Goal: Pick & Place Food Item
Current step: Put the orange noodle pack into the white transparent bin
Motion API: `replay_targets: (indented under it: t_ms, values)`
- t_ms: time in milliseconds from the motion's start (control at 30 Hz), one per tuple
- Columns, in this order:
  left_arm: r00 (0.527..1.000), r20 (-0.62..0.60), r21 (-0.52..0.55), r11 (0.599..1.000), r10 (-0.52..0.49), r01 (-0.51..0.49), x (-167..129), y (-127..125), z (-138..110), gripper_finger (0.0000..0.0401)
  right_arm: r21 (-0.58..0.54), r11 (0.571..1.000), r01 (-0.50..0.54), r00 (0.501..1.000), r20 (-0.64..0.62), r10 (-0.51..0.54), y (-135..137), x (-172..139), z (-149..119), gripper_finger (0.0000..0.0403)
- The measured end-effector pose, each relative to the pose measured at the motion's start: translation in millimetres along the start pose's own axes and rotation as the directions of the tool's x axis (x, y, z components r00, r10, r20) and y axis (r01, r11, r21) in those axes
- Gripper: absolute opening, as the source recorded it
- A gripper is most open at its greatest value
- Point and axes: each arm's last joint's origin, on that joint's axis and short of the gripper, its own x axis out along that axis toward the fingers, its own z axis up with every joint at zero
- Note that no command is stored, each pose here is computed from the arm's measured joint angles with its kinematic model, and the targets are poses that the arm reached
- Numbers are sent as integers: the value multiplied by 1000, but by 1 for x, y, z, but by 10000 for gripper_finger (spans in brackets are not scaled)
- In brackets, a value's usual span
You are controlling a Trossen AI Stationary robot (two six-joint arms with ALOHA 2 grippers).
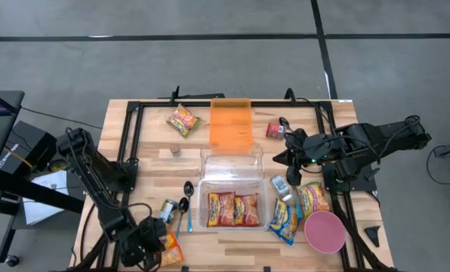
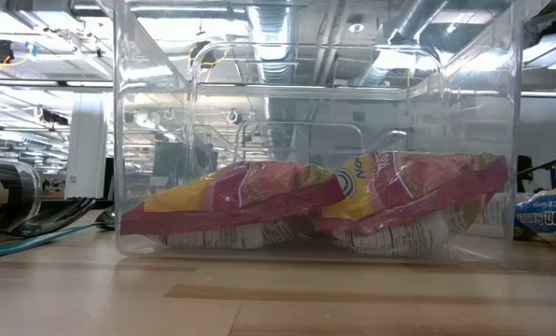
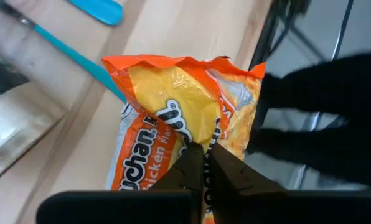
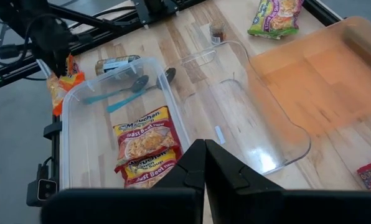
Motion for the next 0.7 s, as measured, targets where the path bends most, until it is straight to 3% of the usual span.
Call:
replay_targets:
  t_ms: [200, 367, 700]
  values:
    - [999, 18, -226, 974, -32, 35, -9, -1, 10, 1, -4, 1000, -5, 1000, -1, 5, 1, 0, -1, 0]
    - [996, 80, -371, 926, -46, 72, -17, -2, 13, 1, -4, 1000, -4, 1000, -2, 4, 1, 0, -1, 0]
    - [952, 305, -491, 854, -15, 171, -35, 3, 11, 0, -4, 1000, 0, 1000, -5, 0, 0, 0, -1, 0]
